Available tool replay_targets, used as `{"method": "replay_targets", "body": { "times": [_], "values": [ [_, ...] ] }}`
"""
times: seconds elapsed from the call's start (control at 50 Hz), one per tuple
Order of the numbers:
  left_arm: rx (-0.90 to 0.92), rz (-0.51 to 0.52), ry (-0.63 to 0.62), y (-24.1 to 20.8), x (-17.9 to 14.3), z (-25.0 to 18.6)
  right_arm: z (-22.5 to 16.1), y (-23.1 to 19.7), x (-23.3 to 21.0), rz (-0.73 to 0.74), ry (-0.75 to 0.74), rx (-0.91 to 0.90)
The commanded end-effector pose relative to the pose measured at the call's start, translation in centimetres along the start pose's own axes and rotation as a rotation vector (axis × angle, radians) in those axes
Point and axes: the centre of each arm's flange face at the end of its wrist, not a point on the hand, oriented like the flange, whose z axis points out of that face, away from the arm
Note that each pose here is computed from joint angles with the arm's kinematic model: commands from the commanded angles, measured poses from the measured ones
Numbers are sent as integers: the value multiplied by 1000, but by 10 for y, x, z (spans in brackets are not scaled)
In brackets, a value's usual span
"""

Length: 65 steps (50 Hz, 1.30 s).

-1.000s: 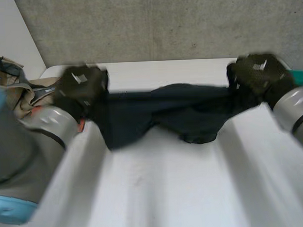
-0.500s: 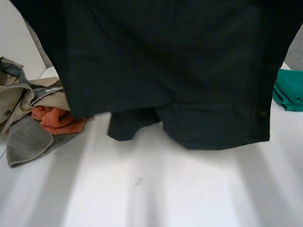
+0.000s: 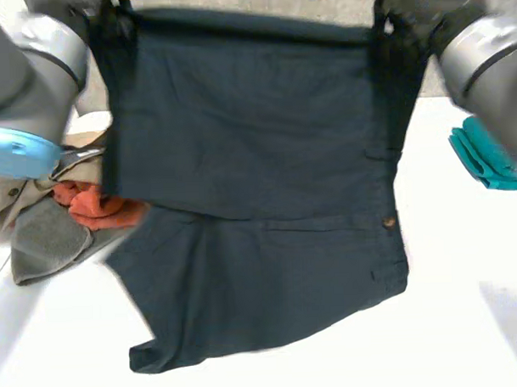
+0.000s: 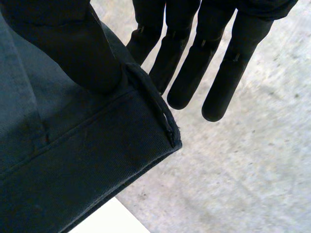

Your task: Fold the laundry.

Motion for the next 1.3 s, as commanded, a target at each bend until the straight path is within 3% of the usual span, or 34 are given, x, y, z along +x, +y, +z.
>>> {"method": "replay_targets", "body": {
  "times": [0.02,0.06,0.12,0.2,0.34,0.44,0.54,0.6,0.76,0.84,0.96,1.3],
  "values": [
    [38,6,-64,88,3,45,59,70,-18,-2,138,238],
    [69,-21,-64,93,2,51,72,86,-21,-6,174,313],
    [76,-48,-62,91,3,53,72,99,-33,-7,127,268],
    [54,-52,-90,81,-2,49,64,107,-36,-9,52,153],
    [-40,2,-80,65,-3,15,35,95,-15,-24,55,-58],
    [-144,49,-10,62,12,-37,-1,98,-16,-106,-20,-282],
    [-299,105,131,76,33,-112,-53,113,-24,-162,-149,-559],
    [-380,134,216,86,44,-154,-76,122,-31,-151,-202,-638],
    [-585,149,357,115,57,-227,-113,154,-56,-123,-336,-667],
    [-664,150,379,127,59,-240,-117,171,-64,-134,-350,-634],
    [-734,160,362,152,55,-234,-109,189,-72,-156,-329,-535],
    [-603,300,363,184,64,-184,-73,219,-83,-220,-269,-352]
  ]
}}
